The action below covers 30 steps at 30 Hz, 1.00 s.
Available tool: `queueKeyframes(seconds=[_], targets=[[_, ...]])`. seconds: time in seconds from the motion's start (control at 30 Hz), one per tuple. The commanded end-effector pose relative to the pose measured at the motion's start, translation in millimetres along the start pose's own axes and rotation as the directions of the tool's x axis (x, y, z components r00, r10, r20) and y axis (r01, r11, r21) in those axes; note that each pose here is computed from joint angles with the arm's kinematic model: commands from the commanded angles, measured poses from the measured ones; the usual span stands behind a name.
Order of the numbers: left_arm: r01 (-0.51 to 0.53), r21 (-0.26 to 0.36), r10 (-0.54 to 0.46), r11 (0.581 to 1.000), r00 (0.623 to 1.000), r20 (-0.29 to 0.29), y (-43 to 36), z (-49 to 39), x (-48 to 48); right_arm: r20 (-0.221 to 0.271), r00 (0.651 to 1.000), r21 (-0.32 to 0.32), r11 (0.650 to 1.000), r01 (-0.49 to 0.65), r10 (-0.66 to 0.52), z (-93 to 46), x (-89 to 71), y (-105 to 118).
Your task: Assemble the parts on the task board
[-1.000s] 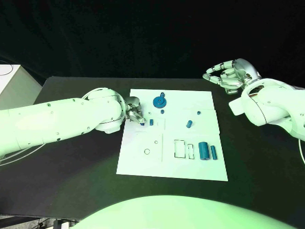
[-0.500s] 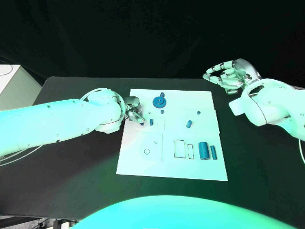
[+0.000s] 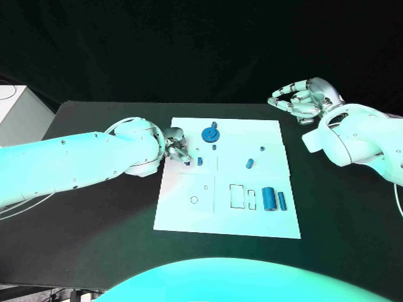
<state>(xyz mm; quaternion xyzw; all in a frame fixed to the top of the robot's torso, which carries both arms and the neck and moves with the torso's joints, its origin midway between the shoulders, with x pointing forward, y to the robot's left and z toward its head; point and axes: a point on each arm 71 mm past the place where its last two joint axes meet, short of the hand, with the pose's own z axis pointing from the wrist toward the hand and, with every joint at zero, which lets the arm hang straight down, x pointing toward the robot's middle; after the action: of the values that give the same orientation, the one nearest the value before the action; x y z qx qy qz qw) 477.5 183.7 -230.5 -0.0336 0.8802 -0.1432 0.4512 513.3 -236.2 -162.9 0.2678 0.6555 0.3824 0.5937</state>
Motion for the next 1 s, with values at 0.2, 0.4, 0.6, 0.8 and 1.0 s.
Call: queueKeyframes(seconds=[0.2, 0.4, 0.6, 0.8, 1.0], targets=[[-0.012, -0.004, 0.012, 1.0, 1.0, -0.028, 0.0, 0.6, 2.9, -0.018, 1.0, -0.01, 1.0, 0.002, -0.002, -0.2, 2.0, 0.3], [-0.017, -0.013, 0.016, 1.0, 0.999, -0.03, 1.7, 1.2, 2.7, -0.019, 1.0, -0.009, 1.0, 0.002, -0.002, -0.3, 2.1, -0.3], [-0.018, -0.013, 0.017, 1.0, 0.999, -0.031, 1.5, 1.6, 3.7, -0.02, 1.0, -0.009, 1.0, 0.002, -0.002, -0.4, 2.4, -0.6], [-0.012, -0.012, 0.012, 1.0, 0.999, -0.031, 1.8, 2.4, 6.4, -0.02, 1.0, -0.009, 1.0, 0.001, -0.002, -0.5, 2.6, -0.8], [-0.004, -0.01, 0.004, 1.0, 1.0, -0.026, 1.9, 2.8, 8.1, -0.02, 1.0, -0.009, 1.0, 0.001, -0.001, -0.7, 2.5, -0.9]])
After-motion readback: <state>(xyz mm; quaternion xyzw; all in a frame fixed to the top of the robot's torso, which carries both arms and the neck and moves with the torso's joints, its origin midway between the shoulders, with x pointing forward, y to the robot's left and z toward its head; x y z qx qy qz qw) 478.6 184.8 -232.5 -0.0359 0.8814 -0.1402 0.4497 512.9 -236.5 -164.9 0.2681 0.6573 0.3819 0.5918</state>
